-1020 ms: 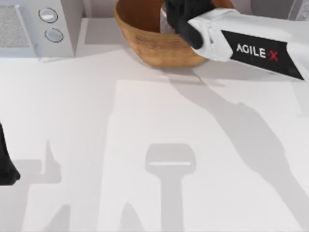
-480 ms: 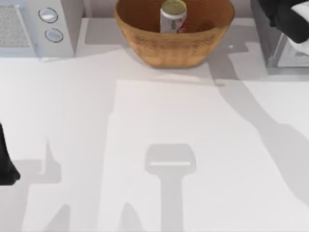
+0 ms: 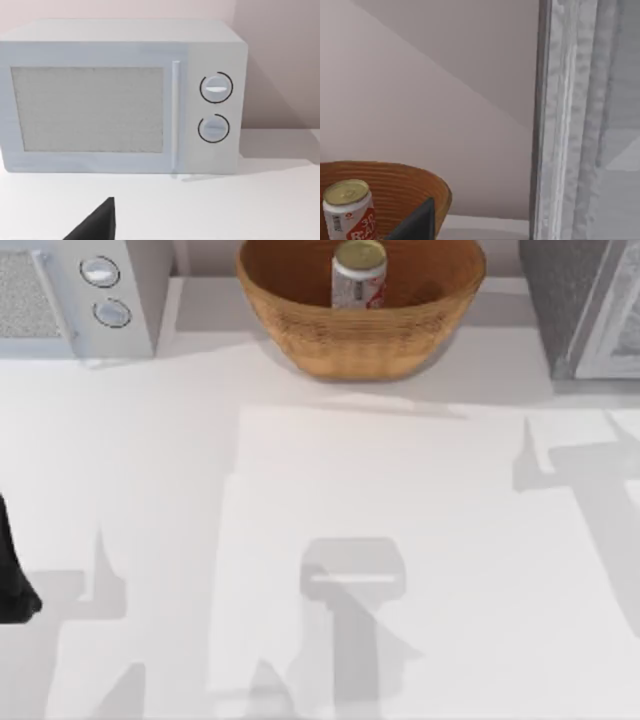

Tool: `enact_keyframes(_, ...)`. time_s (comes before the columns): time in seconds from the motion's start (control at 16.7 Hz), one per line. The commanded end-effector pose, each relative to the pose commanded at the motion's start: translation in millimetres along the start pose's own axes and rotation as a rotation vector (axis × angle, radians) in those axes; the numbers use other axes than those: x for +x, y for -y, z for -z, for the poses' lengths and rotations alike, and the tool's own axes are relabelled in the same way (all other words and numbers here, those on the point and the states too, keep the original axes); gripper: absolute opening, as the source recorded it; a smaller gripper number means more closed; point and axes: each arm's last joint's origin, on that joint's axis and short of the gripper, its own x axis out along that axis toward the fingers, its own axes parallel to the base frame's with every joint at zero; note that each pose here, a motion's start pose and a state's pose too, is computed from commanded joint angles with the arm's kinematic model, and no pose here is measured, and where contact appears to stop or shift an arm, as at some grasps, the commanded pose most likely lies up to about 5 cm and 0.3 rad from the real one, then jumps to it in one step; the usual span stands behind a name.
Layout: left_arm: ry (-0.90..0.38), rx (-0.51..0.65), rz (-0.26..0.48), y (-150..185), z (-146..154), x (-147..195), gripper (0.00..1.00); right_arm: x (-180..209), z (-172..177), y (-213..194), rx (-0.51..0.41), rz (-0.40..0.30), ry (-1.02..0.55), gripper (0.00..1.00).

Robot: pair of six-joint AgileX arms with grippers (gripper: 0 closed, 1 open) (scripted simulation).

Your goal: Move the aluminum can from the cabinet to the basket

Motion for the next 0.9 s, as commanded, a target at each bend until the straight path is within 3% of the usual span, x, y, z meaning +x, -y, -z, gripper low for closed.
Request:
enact_keyframes(0.24,0.0,0.0,0.0,0,0,0,1.0,-66,63,17,-0.004,0.039,0.02,1.0)
enact_keyframes(0.48,0.0,0.0,0.0,0,0,0,1.0,-88,119,25,-0.009,0.088,0.011,1.0)
enact_keyframes(0.9,0.0,0.0,0.0,0,0,0,1.0,-92,141,28,-0.012,0.119,0.009,1.0)
